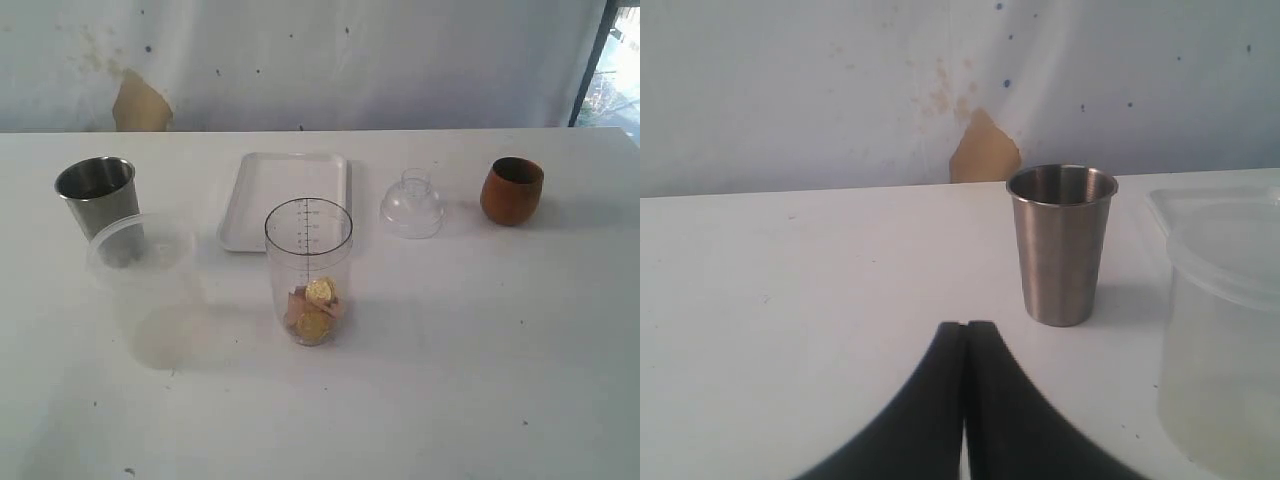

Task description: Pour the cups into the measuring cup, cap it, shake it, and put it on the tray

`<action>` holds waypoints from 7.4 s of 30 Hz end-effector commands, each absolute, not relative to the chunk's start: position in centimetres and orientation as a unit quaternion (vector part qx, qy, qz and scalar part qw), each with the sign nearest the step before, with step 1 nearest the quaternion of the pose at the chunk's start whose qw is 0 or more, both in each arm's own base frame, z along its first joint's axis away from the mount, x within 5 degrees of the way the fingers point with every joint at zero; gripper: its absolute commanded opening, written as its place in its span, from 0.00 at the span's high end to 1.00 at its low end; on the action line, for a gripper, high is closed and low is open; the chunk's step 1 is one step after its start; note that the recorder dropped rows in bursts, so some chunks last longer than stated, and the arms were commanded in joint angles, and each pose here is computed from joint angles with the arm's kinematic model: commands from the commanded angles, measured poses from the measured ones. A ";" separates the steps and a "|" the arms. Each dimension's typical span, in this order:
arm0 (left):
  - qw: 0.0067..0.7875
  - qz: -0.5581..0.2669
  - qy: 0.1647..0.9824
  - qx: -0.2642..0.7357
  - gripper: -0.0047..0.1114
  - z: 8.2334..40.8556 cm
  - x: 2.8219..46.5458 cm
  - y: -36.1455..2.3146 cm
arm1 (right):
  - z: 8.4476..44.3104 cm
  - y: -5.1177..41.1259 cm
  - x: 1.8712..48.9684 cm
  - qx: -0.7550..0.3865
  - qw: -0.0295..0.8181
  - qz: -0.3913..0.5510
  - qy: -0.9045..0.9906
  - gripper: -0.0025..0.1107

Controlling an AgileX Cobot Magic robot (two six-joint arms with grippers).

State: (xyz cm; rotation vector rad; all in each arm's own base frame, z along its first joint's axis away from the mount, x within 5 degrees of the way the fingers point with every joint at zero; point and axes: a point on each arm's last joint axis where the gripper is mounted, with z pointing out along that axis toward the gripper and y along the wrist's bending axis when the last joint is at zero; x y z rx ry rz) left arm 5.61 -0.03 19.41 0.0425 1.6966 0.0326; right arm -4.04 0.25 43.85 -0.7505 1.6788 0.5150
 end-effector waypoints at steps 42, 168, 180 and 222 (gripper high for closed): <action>0.665 0.011 0.746 0.018 0.96 19.5 5.6 -0.1 | 19.7 -0.4 5.6 -0.009 0.670 -0.063 0.740 0.98; 0.613 -0.053 0.785 0.062 0.14 13.0 23.9 -1.5 | 18.2 -0.6 5.3 0.002 0.609 -0.062 0.791 0.98; 0.604 -0.076 0.786 0.110 0.14 9.3 29.6 -2.4 | 18.2 -0.6 5.3 0.002 0.609 -0.062 0.791 0.98; 0.647 -0.145 0.736 0.136 0.29 8.5 35.9 -3.6 | 18.2 -0.6 5.3 -0.005 0.608 -0.067 0.791 0.98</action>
